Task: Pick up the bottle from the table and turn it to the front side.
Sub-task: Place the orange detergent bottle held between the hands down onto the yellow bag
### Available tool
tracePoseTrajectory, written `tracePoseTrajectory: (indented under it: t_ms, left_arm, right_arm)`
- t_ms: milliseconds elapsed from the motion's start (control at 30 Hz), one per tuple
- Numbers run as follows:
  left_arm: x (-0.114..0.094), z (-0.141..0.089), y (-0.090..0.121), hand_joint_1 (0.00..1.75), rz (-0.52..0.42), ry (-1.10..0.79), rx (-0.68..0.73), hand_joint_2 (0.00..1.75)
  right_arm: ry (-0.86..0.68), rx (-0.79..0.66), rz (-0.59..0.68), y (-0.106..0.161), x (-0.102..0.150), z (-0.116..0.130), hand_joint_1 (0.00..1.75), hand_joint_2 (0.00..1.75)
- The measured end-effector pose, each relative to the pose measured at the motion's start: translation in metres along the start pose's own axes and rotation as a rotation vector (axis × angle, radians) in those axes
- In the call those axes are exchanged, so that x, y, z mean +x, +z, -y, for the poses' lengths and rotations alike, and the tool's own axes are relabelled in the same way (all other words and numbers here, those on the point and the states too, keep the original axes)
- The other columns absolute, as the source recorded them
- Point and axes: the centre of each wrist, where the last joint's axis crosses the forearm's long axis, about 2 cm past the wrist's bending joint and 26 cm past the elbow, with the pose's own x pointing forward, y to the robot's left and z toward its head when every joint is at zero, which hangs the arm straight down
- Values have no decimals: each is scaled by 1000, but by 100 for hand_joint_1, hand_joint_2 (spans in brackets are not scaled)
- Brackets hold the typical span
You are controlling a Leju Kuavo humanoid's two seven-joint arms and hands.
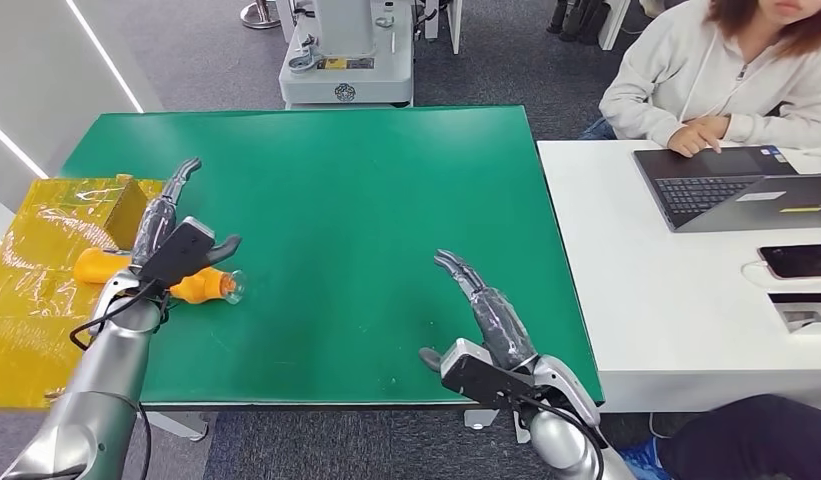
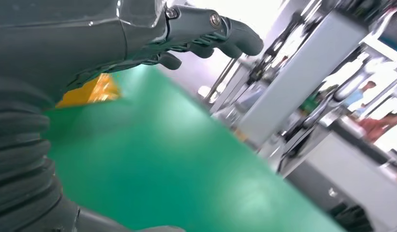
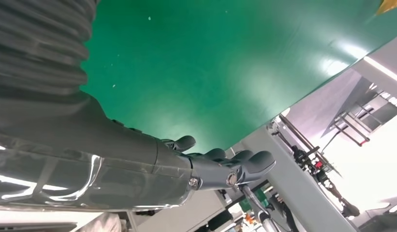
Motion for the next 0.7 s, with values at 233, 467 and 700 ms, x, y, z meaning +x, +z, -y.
tracePoseTrajectory:
  t_ms: [233, 467, 700]
  left_arm:
    - [11, -17, -9, 0, 61, -21, 59, 175]
    - [11, -20, -10, 0, 87, 74, 88, 175]
    - [24, -22, -15, 0, 168, 369, 67, 175]
  right_arm:
    - [-3, -7, 8, 1, -1, -1, 0, 175]
    - [-12, -24, 0, 6, -2, -2, 0, 175]
    - [-13, -84, 33, 8, -2, 4, 0, 175]
